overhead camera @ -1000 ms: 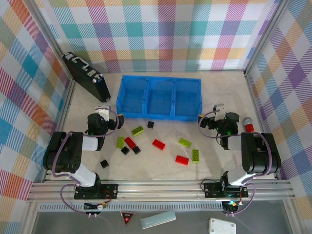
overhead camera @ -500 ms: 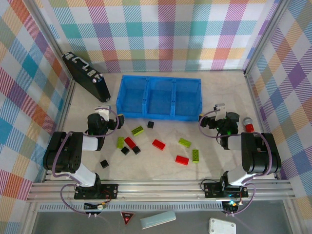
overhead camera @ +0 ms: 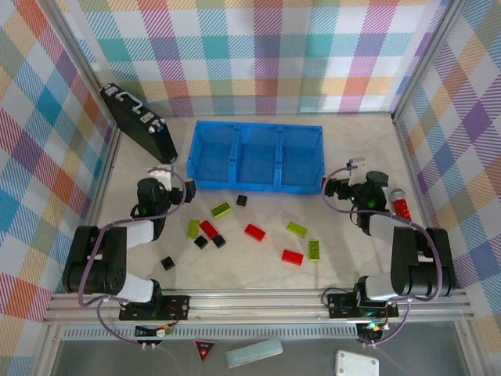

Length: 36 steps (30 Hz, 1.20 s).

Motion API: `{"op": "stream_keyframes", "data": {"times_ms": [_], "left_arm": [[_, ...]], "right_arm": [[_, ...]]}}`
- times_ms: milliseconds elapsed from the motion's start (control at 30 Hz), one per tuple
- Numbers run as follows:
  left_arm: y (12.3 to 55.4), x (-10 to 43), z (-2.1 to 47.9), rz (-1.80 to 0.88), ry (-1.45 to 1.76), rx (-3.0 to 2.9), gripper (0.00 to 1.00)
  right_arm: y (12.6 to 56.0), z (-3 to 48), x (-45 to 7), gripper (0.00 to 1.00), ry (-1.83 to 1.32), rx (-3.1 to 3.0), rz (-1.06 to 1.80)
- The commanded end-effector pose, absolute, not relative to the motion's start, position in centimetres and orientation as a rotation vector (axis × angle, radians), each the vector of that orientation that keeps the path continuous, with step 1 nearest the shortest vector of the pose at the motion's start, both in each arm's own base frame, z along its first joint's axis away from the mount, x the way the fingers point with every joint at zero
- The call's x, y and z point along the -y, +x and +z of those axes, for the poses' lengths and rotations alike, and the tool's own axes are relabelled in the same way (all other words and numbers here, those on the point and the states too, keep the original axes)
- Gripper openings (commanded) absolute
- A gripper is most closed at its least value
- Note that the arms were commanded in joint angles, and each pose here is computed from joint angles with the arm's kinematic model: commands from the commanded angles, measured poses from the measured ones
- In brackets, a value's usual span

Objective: Sort the legos into containers by color
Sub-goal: Pick up the lego from the bottom-center of the table.

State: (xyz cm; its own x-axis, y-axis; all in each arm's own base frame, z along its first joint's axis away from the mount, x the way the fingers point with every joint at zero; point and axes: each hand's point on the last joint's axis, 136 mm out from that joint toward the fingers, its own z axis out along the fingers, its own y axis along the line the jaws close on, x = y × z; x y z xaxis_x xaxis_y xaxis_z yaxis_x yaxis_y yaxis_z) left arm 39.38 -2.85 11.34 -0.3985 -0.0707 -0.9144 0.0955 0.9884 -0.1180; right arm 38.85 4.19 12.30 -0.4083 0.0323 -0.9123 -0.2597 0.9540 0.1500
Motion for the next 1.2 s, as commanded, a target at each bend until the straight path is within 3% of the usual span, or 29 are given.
{"op": "stream_keyframes", "data": {"times_ms": [0,567,800,1167], "left_arm": [[39.0,1.7,12.7,-0.144,-0.088,-2.002,1.0],[35.9,1.8,17.1,-0.274,-0.421,-2.214,1.0],[35.0,5.1,18.0,-0.468,-0.338,-2.393,1.0],[33.6,5.3,21.1,-0.41,-0.131,-2.431,1.0]], "right_arm": [[37.8,12.1,-4.7,1.0,-0.119,-2.058,0.374],[30.6,14.3,-9.0,0.82,0.071,-2.442,0.462],[28.1,13.9,-11.2,0.74,0.091,-2.624,0.442],[23.8,12.0,-13.4,0.74,0.086,-2.811,0.321]]}}
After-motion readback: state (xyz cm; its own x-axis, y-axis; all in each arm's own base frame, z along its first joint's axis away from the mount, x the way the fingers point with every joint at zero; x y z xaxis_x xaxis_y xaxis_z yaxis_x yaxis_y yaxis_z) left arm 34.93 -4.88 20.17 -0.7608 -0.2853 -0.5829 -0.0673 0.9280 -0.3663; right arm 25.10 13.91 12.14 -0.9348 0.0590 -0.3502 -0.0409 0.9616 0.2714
